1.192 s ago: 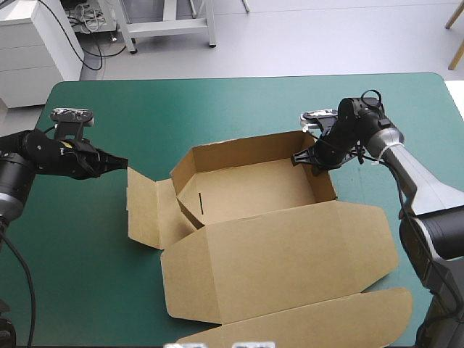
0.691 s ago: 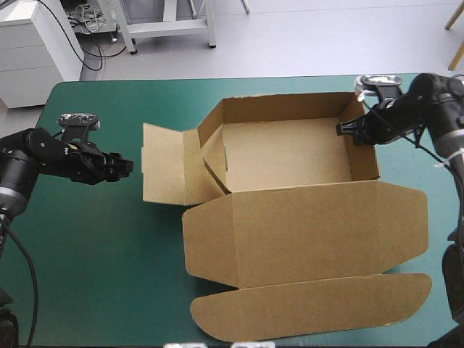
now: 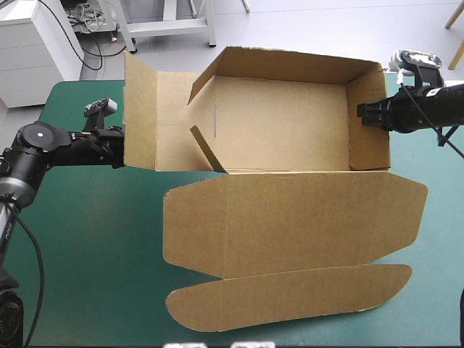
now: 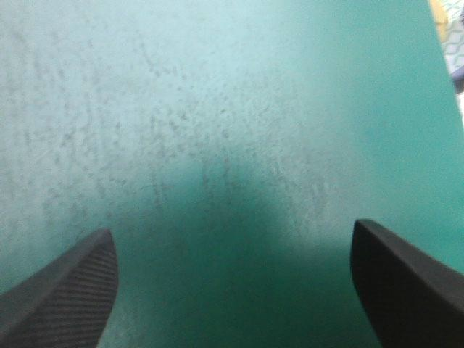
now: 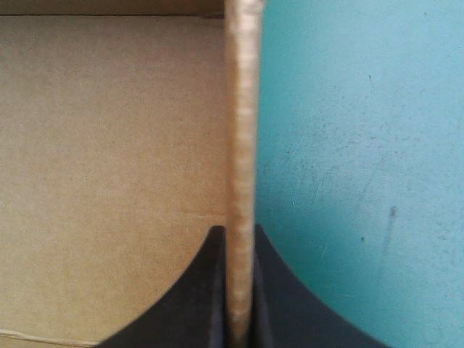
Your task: Fold the box
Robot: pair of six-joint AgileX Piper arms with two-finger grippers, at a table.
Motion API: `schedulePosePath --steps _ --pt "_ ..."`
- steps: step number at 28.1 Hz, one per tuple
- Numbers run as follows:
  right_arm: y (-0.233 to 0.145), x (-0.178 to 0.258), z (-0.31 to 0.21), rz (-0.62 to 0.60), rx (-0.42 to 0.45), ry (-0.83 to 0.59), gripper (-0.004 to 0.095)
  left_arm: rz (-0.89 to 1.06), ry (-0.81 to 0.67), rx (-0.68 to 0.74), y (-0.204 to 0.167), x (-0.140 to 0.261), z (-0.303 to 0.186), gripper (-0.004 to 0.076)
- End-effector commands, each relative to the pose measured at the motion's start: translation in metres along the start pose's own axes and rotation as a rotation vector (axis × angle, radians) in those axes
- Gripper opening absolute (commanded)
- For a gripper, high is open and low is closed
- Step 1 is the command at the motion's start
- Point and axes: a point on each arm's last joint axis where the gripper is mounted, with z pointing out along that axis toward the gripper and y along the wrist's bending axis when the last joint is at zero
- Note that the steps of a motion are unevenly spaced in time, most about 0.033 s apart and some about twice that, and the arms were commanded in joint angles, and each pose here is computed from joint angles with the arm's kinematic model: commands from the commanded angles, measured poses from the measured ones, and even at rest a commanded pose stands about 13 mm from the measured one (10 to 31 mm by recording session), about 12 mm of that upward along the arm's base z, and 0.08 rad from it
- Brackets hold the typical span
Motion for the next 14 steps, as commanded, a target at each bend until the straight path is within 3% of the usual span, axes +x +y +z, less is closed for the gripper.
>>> schedulePosePath --steps 1,14 --pt "0.011 -0.007 -0.022 -0.016 -0.011 -0.108 -0.0021 0.017 -0.12 0.129 -0.025 -0.011 -0.015 0.062" --pt "-0.004 0.003 0.045 0.035 -0.049 0.05 -0.0014 0.072 -0.047 0.285 -0.039 -0.004 -0.017 0.0619"
